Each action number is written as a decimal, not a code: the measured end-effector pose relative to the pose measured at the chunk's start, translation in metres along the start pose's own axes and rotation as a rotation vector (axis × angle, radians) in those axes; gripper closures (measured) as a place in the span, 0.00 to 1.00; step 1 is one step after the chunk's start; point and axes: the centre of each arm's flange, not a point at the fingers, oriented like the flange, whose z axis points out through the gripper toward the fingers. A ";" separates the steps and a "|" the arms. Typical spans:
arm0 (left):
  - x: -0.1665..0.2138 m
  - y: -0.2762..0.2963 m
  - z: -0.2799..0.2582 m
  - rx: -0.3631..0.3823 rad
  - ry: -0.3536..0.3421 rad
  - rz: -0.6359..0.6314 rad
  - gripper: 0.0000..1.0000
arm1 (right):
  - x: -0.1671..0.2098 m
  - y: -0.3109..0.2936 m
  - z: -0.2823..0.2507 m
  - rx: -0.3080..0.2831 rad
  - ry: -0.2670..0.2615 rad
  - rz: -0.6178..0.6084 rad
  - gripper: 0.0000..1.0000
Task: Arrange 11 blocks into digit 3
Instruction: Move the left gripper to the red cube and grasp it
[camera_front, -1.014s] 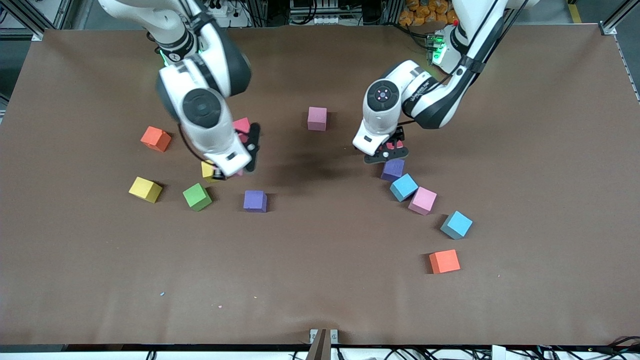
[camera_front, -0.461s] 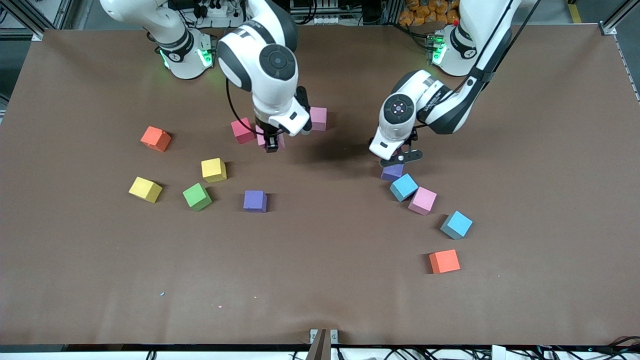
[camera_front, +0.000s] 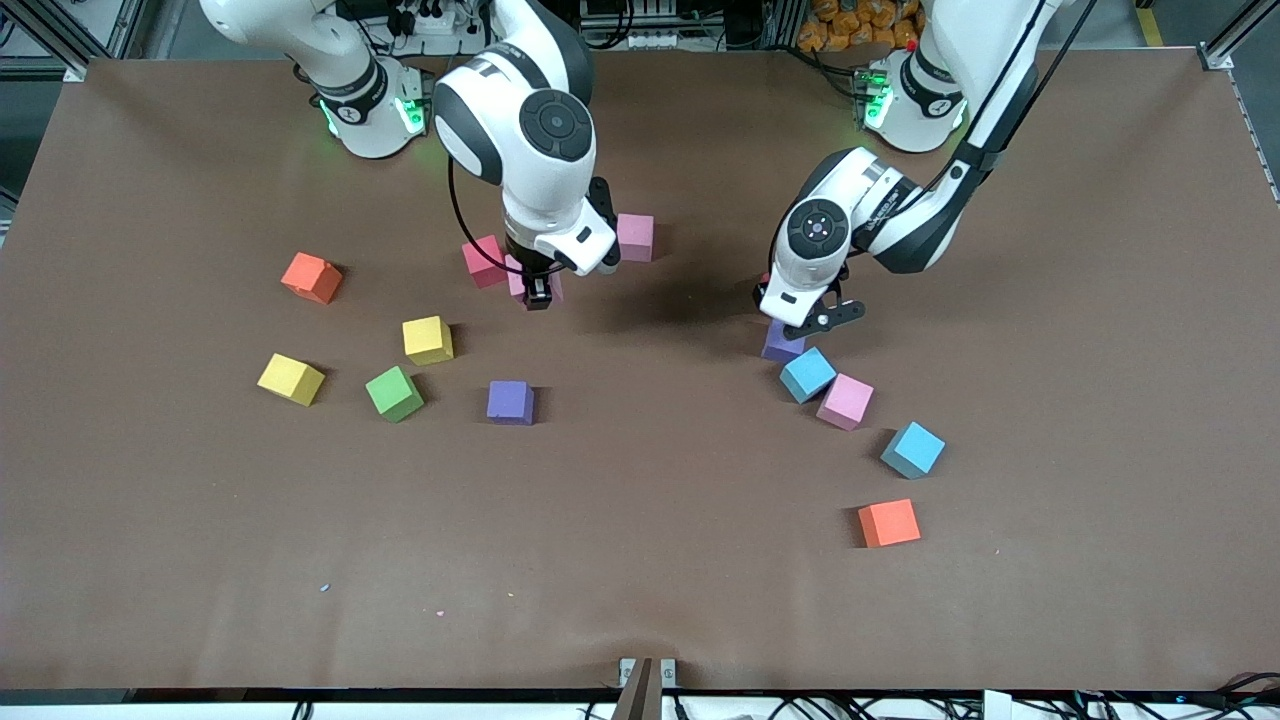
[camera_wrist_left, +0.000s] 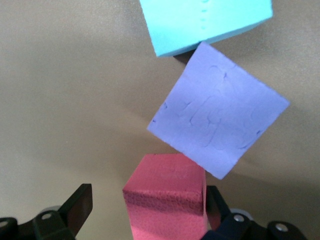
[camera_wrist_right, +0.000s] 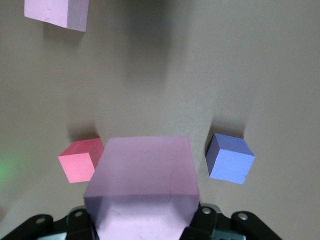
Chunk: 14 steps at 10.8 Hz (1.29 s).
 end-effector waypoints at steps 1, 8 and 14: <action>-0.001 0.001 0.000 -0.008 0.001 -0.014 0.00 | -0.002 -0.001 -0.007 0.008 -0.007 0.002 0.38; 0.000 0.008 0.015 -0.050 -0.013 -0.080 0.37 | -0.031 -0.017 -0.050 0.059 -0.047 0.084 0.38; -0.018 0.023 0.008 -0.067 -0.021 -0.312 0.44 | -0.060 -0.010 -0.052 0.082 -0.060 0.221 0.38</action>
